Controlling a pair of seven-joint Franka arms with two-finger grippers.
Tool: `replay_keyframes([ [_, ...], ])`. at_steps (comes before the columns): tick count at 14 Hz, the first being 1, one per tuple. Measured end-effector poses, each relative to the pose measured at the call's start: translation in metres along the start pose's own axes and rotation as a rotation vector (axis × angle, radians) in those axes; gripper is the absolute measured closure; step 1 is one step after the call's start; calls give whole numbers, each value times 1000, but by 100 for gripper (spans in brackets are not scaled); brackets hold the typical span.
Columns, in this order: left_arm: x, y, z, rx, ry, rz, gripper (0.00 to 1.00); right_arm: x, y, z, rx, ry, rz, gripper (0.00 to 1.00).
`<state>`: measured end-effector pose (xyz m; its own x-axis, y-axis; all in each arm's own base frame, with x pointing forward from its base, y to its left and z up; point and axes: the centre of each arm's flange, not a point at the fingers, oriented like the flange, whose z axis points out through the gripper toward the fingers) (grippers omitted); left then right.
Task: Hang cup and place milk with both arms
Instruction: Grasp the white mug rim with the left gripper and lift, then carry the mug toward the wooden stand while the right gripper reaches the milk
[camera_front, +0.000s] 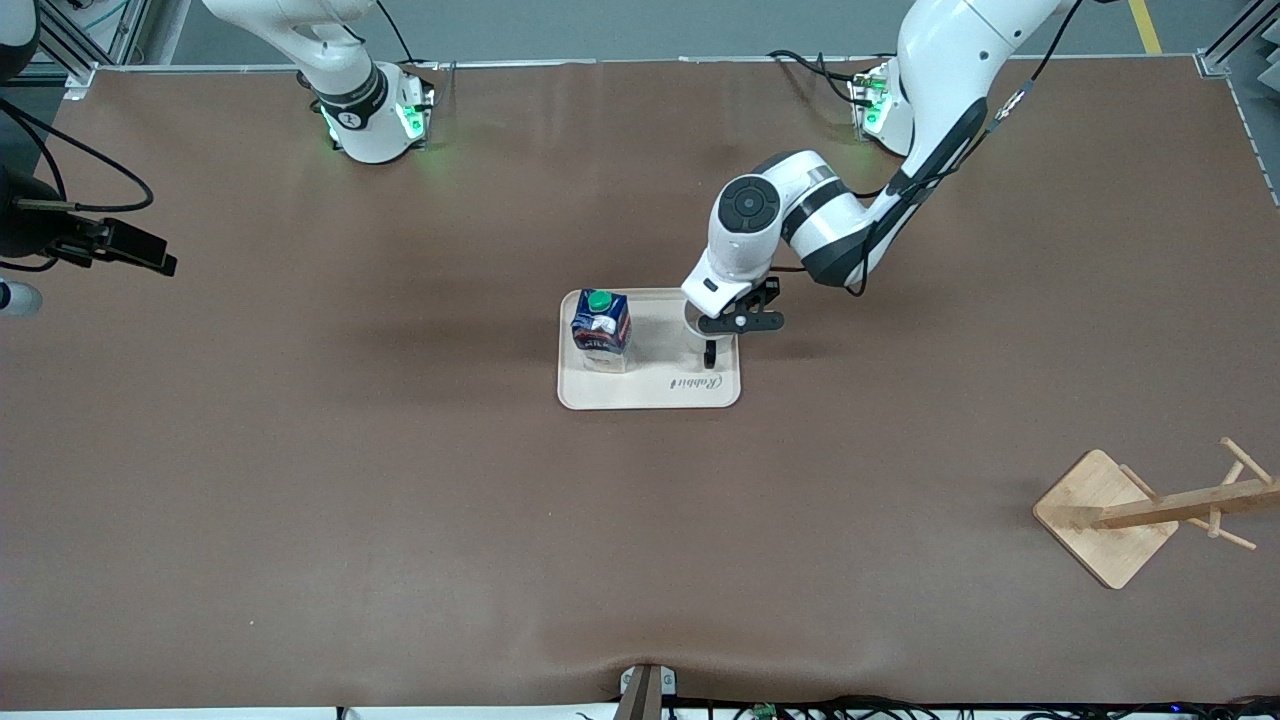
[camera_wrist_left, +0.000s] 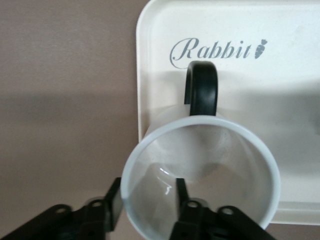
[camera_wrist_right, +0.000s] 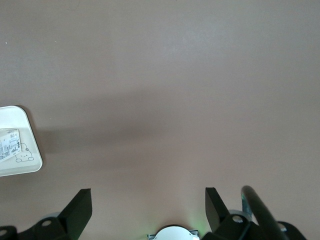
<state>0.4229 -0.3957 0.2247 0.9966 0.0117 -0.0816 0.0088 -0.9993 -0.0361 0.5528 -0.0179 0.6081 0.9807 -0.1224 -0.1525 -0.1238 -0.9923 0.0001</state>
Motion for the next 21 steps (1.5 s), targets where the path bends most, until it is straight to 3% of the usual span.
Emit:
replay_keyframes([
  [4, 8, -1, -1, -6, 16, 3, 96, 0, -1, -1, 0, 2, -1, 0],
  [8, 22, -6, -14, -22, 39, -21, 95, 0, 0, 0, -1, 2, 0, 0],
  [12, 50, -27, -68, -43, 129, -84, 95, 1, -1, 0, -1, 0, -1, 0],
  [15, 68, -45, -129, 17, 167, -134, 95, 2, 0, 1, -1, -1, 0, 0],
  [18, 86, -60, -186, 76, 174, -107, 95, 2, -2, 2, -1, -1, -3, 0],
  [21, 113, -105, -220, 65, 156, -60, 95, 7, -10, 10, -6, -14, -15, 0],
])
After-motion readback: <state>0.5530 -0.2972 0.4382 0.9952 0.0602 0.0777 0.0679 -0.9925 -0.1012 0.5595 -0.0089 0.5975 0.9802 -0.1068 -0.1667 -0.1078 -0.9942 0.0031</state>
